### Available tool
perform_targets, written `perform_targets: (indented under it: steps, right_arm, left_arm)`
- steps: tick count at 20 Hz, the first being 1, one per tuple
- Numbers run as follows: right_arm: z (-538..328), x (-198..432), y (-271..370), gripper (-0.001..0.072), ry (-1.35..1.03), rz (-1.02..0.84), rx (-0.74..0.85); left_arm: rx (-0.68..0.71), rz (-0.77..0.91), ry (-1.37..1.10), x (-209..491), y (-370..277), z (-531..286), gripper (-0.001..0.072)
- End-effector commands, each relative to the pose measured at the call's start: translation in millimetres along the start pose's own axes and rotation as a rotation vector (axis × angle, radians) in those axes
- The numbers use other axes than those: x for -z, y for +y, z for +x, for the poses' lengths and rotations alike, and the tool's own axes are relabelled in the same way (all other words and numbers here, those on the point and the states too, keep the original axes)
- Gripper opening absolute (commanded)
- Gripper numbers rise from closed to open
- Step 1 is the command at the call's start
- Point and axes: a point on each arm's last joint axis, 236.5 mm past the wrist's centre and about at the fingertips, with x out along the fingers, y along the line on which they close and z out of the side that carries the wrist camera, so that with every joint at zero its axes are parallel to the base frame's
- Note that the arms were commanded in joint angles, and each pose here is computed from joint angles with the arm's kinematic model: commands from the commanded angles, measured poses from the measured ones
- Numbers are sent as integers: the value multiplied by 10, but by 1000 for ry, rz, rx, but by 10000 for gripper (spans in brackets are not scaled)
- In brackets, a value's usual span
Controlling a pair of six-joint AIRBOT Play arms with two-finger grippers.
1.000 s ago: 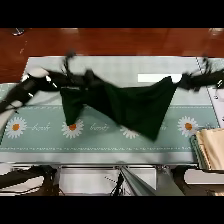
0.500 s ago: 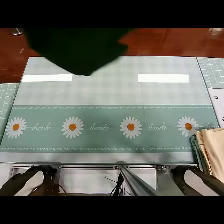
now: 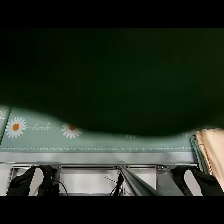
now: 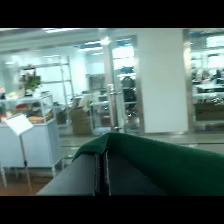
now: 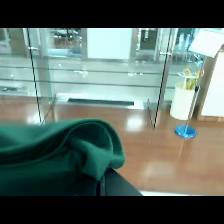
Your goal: Fold the shirts.
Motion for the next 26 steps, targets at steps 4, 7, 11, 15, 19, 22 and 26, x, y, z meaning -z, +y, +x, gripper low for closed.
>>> perform_targets:
  steps: [4, 7, 11, 15, 19, 22, 26]
  right_arm:
    - [290, 1192, 101, 19, 320, 153, -91]
    - [632, 1928, 374, 19, 500, 262, -283]
    - [1201, 2785, 120, 19, 603, 399, -241]
    - [1989, 3368, -181, 19, 651, 534, -207]
    - [2824, 3902, -334, 19, 655, 743, -238]
    - [3306, 4220, -313, 20, 730, 912, -310]
    - [3673, 4382, -333, 451, 802, 1043, -359]
  left_arm:
    - [78, -201, 448, 1509, -185, 167, 22]
    - [289, -358, 694, 2587, -659, 303, 23]
    - [306, -544, 1005, 4068, -787, 460, 23]
    - [303, -675, 1049, 4824, -1049, 973, 23]
    - [237, -711, 1048, 5572, -1344, 1427, 23]
    - [211, -854, 1078, 5908, -1645, 1549, 24]
    - [236, -920, 1165, 6055, -1815, 1412, 156]
